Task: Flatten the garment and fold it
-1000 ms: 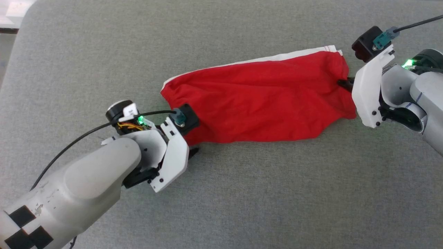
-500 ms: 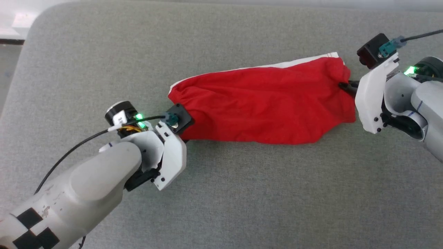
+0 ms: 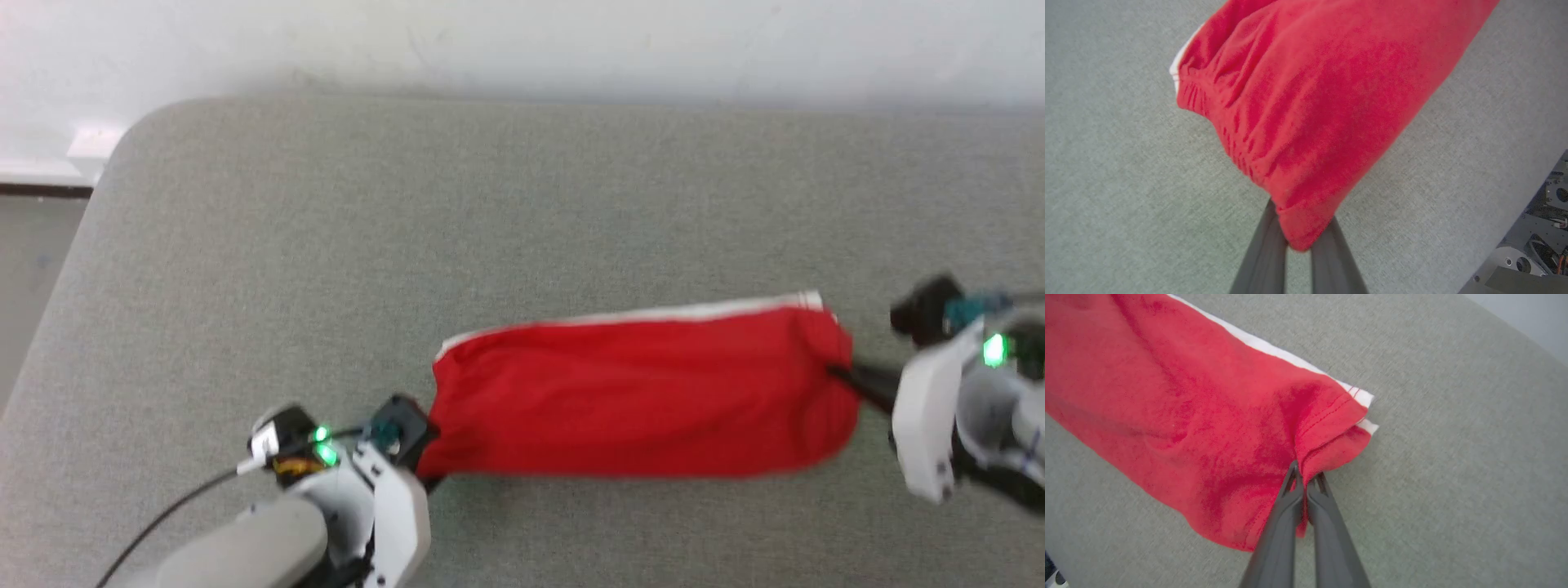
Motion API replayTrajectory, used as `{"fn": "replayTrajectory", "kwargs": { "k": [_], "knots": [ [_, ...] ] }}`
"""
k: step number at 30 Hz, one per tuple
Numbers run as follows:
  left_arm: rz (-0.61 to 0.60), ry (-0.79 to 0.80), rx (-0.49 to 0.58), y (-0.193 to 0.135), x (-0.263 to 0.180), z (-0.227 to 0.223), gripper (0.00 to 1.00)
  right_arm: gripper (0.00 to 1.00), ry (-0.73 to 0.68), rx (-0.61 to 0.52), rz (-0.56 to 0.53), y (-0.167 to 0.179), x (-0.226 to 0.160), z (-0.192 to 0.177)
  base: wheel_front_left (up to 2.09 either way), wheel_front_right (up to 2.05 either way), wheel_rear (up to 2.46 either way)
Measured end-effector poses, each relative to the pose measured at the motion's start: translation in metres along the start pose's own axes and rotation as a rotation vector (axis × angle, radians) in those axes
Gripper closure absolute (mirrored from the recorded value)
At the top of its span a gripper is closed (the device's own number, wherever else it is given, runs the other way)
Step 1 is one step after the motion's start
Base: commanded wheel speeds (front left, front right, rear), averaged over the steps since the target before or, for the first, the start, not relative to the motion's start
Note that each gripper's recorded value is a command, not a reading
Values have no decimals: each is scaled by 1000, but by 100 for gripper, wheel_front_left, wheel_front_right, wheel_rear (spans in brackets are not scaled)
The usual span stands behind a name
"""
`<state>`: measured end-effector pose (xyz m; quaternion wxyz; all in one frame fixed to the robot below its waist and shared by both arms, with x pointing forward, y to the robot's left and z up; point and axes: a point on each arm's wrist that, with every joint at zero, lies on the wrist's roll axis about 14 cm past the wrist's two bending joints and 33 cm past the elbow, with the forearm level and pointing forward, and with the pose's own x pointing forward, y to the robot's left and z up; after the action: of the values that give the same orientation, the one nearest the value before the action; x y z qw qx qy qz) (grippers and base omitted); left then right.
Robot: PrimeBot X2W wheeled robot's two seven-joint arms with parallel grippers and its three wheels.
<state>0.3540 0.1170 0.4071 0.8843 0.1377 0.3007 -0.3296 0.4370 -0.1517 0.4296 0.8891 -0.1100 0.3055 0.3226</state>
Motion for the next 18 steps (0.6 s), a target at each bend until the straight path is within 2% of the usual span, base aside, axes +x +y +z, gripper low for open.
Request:
{"fn": "replayTrajectory", "kwargs": {
  "k": [5, 8, 9, 10, 11, 12, 13, 18],
  "knots": [
    [-10, 22, -37, -17, -6, -18, 100, 100, 70, 56, 21, 20, -20, -51, 0, 0, 0],
    [-7, 37, -65, -22, -5, -27, 100, 100, 88, 99, 22, 28, -24, -70, 0, 0, 0],
    [-5, 40, -73, -23, -5, -30, 93, 100, 88, 104, 17, 28, -24, -73, 0, 0, 0],
    [3, 38, -77, -23, -5, -32, 0, 59, 77, 116, 6, 28, -25, -73, 0, 0, 0],
    [10, 33, -79, -23, -5, -33, 0, 39, 68, 131, 0, 28, -24, -72, 0, 0, 0],
    [14, 24, -85, -24, -5, -32, 0, 4, 56, 144, -4, 30, -24, -71, 0, 0, 0],
    [19, 14, -100, -26, -6, -32, 0, 0, 41, 153, -13, 29, -25, -68, 0, 0, 0],
    [116, -78, -133, -14, -21, -24, 0, 0, -44, 103, -72, 12, -40, -41, 0, 0, 0]
  ]
}}
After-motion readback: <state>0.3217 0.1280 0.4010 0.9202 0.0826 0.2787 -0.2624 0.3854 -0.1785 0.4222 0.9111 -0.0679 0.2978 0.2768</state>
